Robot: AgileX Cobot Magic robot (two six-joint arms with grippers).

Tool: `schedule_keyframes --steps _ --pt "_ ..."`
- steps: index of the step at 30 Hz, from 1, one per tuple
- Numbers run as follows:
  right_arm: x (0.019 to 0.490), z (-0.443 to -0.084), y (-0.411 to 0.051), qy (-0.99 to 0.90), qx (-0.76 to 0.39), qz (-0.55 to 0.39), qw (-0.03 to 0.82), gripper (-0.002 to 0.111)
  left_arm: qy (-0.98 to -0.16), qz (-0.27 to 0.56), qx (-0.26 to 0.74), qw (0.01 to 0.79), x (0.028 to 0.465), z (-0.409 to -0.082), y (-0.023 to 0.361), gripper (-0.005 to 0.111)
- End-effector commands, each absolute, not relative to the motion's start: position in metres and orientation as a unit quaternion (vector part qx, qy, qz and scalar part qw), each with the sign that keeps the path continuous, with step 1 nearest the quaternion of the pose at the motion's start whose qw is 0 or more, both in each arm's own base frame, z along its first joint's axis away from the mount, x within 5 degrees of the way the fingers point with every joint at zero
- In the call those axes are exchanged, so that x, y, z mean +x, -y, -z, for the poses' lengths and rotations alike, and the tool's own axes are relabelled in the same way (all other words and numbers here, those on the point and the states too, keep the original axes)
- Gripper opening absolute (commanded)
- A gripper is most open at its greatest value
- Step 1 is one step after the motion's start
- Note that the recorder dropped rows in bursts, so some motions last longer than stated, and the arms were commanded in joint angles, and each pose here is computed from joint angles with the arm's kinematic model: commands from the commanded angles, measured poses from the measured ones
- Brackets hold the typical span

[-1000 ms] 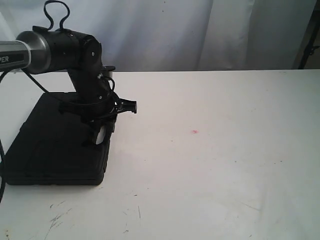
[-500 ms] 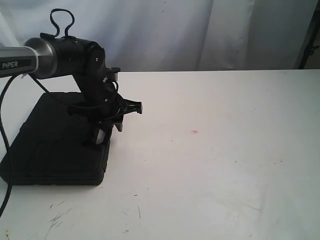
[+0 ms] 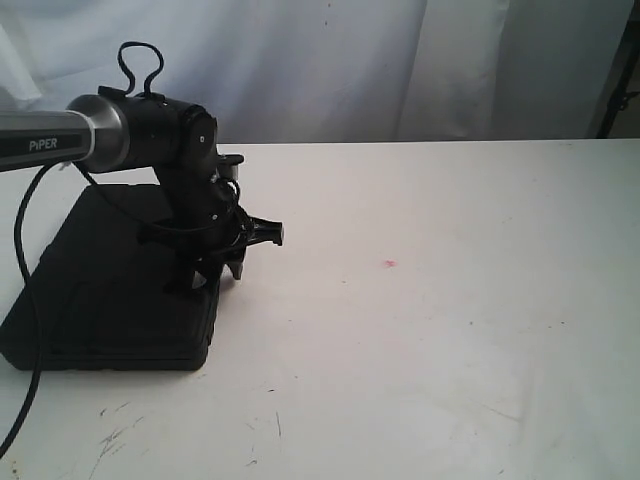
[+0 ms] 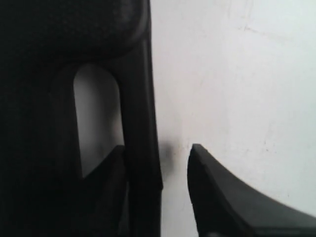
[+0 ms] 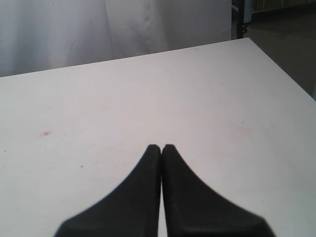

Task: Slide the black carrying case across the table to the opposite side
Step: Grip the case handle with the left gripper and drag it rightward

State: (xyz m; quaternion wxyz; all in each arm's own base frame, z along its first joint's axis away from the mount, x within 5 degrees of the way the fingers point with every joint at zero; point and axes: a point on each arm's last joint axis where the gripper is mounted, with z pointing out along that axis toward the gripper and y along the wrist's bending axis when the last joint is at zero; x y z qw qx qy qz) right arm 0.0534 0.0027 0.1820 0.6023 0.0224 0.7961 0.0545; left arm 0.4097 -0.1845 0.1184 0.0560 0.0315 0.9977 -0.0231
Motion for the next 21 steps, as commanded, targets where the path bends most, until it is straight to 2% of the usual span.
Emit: schedule_keyframes --steps 1,4,13,21 --pt "0.053 -0.182 -0.003 -0.793 0.026 -0.057 0.605 0.0 -0.998 0.029 0.031 0.055 0.409 -0.116 0.189 0.026" --pt "0.053 -0.182 -0.003 -0.793 0.026 -0.057 0.605 0.0 -0.997 0.03 0.031 0.058 0.41 -0.117 0.189 0.0" --pt "0.053 -0.182 -0.003 -0.793 0.026 -0.057 0.605 0.0 -0.996 0.079 -0.015 0.041 0.405 -0.123 0.199 0.0" --pt "0.053 -0.182 -0.003 -0.793 0.026 -0.057 0.605 0.0 -0.993 0.099 -0.001 0.058 0.388 -0.123 0.239 0.0"
